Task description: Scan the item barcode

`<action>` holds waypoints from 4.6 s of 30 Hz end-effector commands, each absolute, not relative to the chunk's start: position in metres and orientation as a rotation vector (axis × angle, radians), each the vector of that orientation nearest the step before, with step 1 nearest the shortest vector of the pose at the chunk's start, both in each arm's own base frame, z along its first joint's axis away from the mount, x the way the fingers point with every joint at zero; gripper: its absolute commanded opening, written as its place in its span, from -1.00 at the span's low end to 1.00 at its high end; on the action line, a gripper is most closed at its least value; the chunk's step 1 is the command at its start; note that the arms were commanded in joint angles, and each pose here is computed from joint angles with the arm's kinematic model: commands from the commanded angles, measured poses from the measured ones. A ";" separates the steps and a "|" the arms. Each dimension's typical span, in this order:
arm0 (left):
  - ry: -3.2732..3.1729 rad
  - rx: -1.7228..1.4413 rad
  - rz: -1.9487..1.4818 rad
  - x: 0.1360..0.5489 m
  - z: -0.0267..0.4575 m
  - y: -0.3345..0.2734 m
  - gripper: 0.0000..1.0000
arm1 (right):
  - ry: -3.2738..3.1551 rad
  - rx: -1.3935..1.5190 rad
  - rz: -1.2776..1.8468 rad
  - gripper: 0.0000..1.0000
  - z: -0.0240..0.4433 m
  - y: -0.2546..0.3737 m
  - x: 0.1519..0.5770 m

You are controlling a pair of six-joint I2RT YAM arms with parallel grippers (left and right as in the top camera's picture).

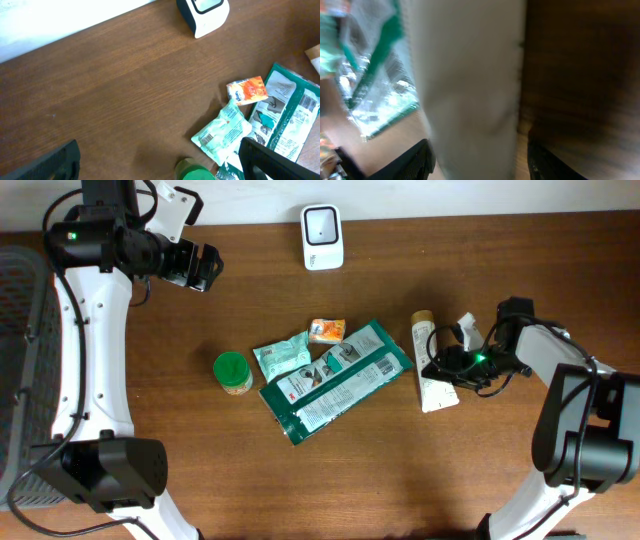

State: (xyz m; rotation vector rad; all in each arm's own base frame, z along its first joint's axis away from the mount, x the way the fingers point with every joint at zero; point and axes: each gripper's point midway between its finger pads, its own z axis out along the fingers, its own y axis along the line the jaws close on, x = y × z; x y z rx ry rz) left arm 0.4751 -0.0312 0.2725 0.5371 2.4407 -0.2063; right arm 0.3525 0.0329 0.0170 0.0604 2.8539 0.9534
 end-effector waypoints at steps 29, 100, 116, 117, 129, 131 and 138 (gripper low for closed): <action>2.439 0.554 -0.200 0.475 0.271 -0.030 0.98 | 2.273 -0.363 1.350 -0.92 0.212 0.086 0.347; 2.439 0.554 -0.200 0.475 0.271 -0.030 0.98 | 2.027 -0.795 -0.807 -0.92 0.141 0.188 0.633; 2.439 0.554 -0.200 0.475 0.271 -0.030 0.98 | 2.031 -0.686 -0.558 -0.92 0.207 0.209 0.608; 2.439 0.554 -0.200 0.475 0.271 -0.030 0.98 | 2.038 -0.680 -0.503 -0.92 0.221 0.211 0.600; 2.439 0.554 -0.200 0.475 0.271 -0.030 0.98 | 2.285 -0.443 0.103 -0.92 0.313 0.178 0.488; 2.440 0.554 -0.201 0.475 0.271 -0.030 0.98 | 2.359 -0.405 0.206 -0.92 0.315 0.162 0.467; 2.439 0.554 -0.200 0.475 0.271 -0.030 0.98 | 2.703 -0.108 0.340 -0.92 0.275 0.057 0.419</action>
